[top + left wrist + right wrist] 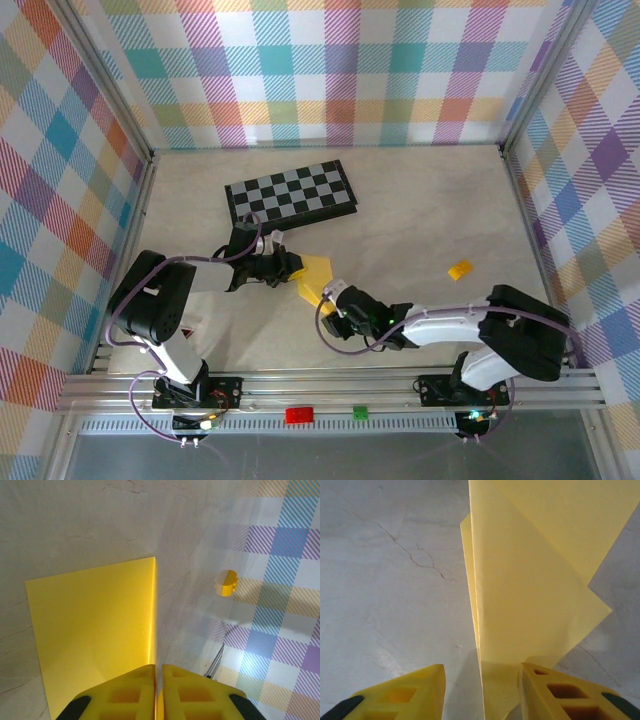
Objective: Fold a paper plane with a square sheet of paper (pick it up from the middle)
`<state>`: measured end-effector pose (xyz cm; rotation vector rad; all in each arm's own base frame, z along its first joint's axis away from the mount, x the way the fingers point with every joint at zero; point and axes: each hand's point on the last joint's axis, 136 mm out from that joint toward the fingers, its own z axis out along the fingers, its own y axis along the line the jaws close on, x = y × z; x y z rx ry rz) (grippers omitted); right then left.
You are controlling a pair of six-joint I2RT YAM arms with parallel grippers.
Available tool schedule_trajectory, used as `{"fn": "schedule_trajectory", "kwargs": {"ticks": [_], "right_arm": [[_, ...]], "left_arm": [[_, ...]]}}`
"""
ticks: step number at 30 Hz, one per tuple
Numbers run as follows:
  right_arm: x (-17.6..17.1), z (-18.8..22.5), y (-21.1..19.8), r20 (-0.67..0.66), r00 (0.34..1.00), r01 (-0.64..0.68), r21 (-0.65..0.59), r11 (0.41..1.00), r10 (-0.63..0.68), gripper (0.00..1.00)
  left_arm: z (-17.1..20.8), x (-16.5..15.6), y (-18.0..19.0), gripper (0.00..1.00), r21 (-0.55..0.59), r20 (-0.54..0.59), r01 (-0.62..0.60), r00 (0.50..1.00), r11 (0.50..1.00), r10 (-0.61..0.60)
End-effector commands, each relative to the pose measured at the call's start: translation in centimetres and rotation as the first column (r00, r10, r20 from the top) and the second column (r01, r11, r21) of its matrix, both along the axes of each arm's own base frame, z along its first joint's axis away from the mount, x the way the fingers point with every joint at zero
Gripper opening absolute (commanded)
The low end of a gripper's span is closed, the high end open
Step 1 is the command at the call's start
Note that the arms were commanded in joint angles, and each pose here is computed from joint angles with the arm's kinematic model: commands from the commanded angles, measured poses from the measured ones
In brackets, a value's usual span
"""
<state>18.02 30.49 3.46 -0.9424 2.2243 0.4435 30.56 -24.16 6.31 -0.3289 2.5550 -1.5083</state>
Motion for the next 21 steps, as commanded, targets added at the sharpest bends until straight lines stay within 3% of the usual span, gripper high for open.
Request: {"fn": "schedule_trajectory", "kwargs": {"ticks": [1,13,21], "right_arm": [[2.1,1.6,1.1,0.153,0.988,0.025,-0.019,1.0,-0.021,0.43],[2.3,-0.3,0.7,0.17,0.985,0.053,-0.108,0.993,-0.034,0.39],[2.3,-0.4,0.6,0.179,0.983,0.058,-0.096,0.994,-0.04,0.26]], "left_arm": [[2.1,0.2,-0.6,0.12,-0.031,0.059,0.021,0.998,0.999,-0.02],[2.4,0.3,-0.8,0.12,-0.039,0.064,0.028,0.998,0.999,-0.025],[2.3,0.3,-0.9,0.11,-0.037,0.062,0.028,0.998,0.999,-0.026]]}}
